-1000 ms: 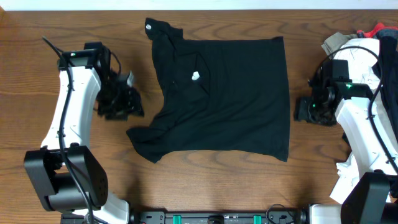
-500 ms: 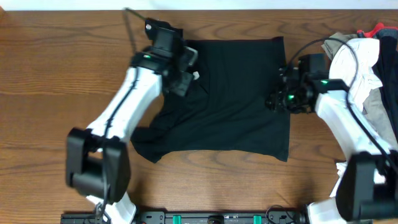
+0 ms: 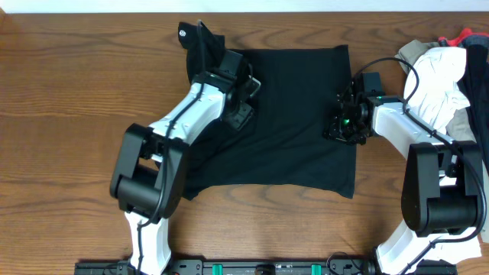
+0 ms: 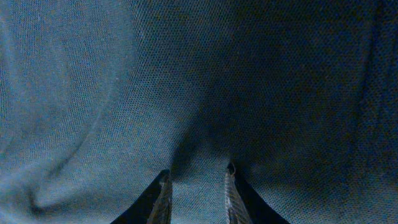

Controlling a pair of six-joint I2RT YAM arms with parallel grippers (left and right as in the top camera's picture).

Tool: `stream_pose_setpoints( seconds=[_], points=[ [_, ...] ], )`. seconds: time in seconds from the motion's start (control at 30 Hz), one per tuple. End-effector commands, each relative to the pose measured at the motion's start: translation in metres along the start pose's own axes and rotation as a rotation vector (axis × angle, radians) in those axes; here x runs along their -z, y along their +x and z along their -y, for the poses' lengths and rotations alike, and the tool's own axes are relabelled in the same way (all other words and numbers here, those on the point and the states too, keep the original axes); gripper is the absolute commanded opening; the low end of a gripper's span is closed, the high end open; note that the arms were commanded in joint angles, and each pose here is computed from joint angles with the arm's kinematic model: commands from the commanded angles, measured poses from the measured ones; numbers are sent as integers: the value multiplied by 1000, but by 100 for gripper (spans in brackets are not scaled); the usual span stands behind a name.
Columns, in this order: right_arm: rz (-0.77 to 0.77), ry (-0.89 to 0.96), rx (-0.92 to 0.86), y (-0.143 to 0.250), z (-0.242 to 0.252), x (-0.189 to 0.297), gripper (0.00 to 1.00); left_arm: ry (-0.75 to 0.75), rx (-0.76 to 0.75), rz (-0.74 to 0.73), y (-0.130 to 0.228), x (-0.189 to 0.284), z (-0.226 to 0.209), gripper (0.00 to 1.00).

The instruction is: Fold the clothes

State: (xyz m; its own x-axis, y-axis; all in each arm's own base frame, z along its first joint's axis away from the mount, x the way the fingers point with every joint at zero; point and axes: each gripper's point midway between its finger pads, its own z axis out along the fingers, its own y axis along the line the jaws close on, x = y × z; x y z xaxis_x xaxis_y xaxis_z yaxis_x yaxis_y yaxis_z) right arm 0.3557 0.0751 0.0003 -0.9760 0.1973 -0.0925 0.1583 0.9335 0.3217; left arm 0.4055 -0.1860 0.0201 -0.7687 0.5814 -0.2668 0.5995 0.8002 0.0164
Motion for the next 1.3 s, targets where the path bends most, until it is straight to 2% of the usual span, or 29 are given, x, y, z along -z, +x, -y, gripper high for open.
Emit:
stream_pose_setpoints(
  seconds=[0.0,0.1,0.13,0.23,0.3,0.53,0.7,0.83,1.0,1.2,1.27],
  points=[
    [-27,30,-28,4,9,-12,27,-3,-23,-27,3,-13,2,65],
    [-35,39,-30,5,11,-14,27,0,-22,-39,6,-17,2,63],
    [-35,42,-30,5,12,-14,27,-1,-22,-39,6,-17,2,52],
    [-34,46,-31,5,12,-14,27,-20,-18,-35,5,-14,-1,12],
    [-35,47,-31,5,13,-14,27,-72,24,-30,2,-8,-10,6],
    [-63,83,-40,13,19,-13,27,-235,90,2,-2,30,-37,6],
    [-82,139,-46,19,29,-12,26,-398,164,-59,18,49,-72,6],
    [-88,144,-47,21,30,-11,25,-446,271,-104,39,54,-96,6],
    [-95,180,-50,23,37,-10,25,-550,545,-151,78,66,-142,6],
    [-106,230,-43,27,46,-8,24,-594,831,-172,120,76,-182,6],
    [-109,231,-43,27,46,-8,24,-608,917,-175,133,79,-193,9]
  ],
)
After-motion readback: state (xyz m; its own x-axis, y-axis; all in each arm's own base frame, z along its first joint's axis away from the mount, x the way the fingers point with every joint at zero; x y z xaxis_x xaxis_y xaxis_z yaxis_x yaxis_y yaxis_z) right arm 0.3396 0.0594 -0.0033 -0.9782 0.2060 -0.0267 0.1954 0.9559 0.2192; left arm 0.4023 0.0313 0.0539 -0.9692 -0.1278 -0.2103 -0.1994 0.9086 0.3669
